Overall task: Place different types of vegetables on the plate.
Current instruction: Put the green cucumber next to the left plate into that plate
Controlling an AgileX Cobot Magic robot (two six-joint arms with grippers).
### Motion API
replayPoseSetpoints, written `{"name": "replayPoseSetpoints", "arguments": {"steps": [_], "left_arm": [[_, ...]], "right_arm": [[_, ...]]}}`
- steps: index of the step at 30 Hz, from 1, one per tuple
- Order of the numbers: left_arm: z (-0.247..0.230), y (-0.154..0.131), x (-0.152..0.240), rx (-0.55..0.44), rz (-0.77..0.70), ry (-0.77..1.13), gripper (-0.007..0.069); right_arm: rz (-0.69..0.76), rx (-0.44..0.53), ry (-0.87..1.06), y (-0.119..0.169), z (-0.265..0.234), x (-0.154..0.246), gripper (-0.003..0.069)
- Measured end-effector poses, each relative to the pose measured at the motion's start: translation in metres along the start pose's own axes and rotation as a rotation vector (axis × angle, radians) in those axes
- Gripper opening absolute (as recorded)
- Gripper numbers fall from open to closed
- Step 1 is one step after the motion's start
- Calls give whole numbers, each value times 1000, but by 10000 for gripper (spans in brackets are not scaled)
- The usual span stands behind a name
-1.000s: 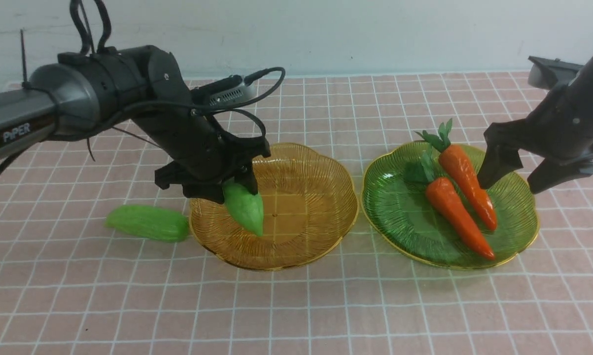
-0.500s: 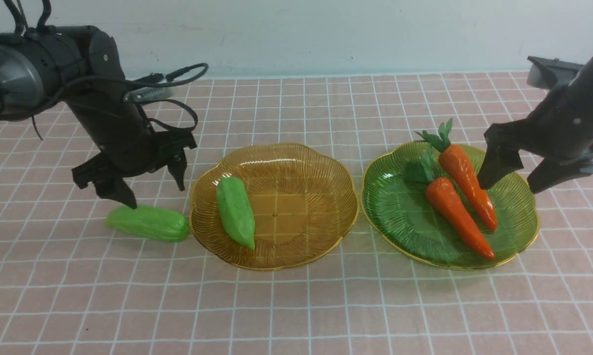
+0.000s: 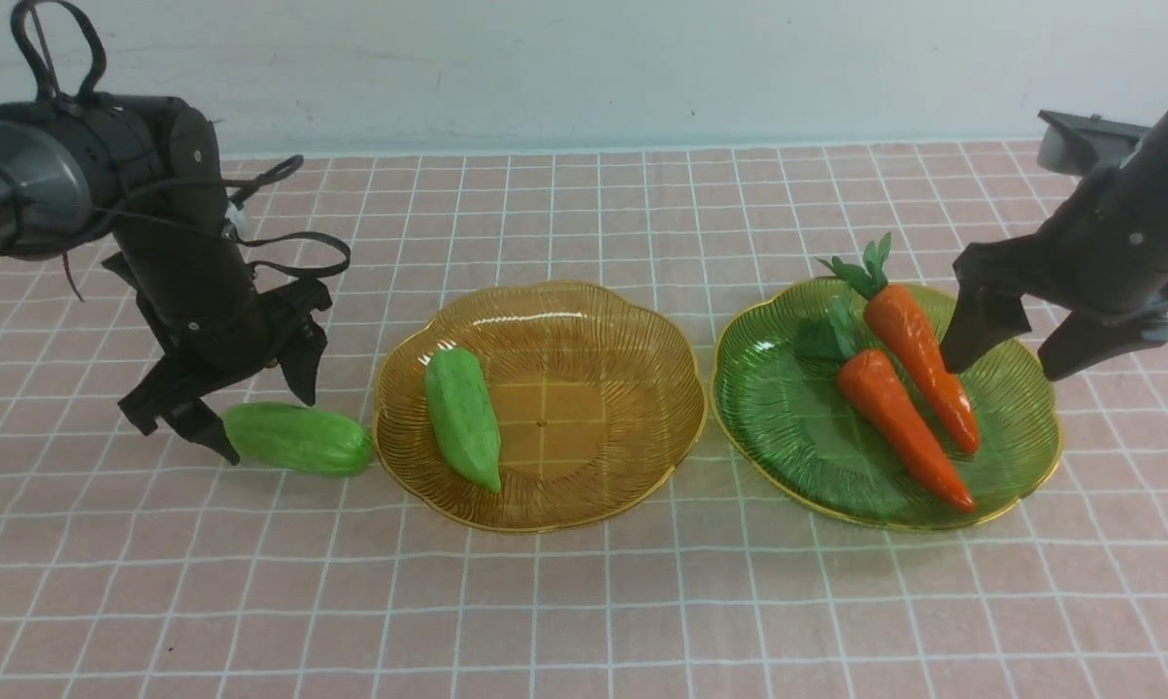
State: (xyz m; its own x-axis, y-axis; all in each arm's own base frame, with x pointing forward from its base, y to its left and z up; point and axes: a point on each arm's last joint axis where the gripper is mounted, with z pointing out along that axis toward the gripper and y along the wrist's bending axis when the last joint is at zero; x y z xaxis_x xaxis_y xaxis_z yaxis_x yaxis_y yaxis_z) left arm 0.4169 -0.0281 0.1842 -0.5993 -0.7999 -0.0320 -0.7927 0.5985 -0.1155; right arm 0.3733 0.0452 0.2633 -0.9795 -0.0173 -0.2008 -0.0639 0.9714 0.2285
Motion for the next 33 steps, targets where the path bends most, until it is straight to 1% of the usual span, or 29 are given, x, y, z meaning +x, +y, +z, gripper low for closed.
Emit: {"name": "replayPoseSetpoints", "arguments": {"steps": [2,5,9,11,13,14,15,16,19,21,24,25,27,31,33], "left_arm": [[6,-2,-1,3,-2,-1,546],[12,-1,-2,-19,18,1,546],[25,0,-1,-80,112,-8,534],[30,0,2,-119,181,-9,501],[30,0,3,-138,266,-19,434],[30,0,4,-147,285,-17,407],[27,1,5,-160,355,-9,360],[25,1,5,-159,388,-10,344],[0,-1,4,-126,543,-39,305],[-21,-6,6,-91,623,-55,302],[-35,-11,10,-64,664,-59,303],[-54,-24,22,-10,721,-64,303],[-62,-42,40,40,790,-79,303],[-59,-77,81,124,900,-119,304],[-50,-89,96,148,932,-134,308]], "right_arm": [[0,0,0,0,0,0,580],[1,-2,0,0,0,0,580],[-1,-5,0,0,0,0,580],[-1,-6,0,1,0,0,580],[0,-9,-1,1,0,0,580],[1,-11,-1,1,0,0,580],[3,-12,-1,1,0,0,580],[4,-14,-1,1,0,0,580],[4,-15,-1,1,0,0,580],[4,-15,-1,1,0,0,580],[2,-16,-7,2,-3,0,580],[0,-16,-13,2,-5,1,580],[-1,-16,-19,3,-7,1,580],[-11,-17,-27,4,-11,2,579],[-31,-1,-35,3,-15,4,579]]}}
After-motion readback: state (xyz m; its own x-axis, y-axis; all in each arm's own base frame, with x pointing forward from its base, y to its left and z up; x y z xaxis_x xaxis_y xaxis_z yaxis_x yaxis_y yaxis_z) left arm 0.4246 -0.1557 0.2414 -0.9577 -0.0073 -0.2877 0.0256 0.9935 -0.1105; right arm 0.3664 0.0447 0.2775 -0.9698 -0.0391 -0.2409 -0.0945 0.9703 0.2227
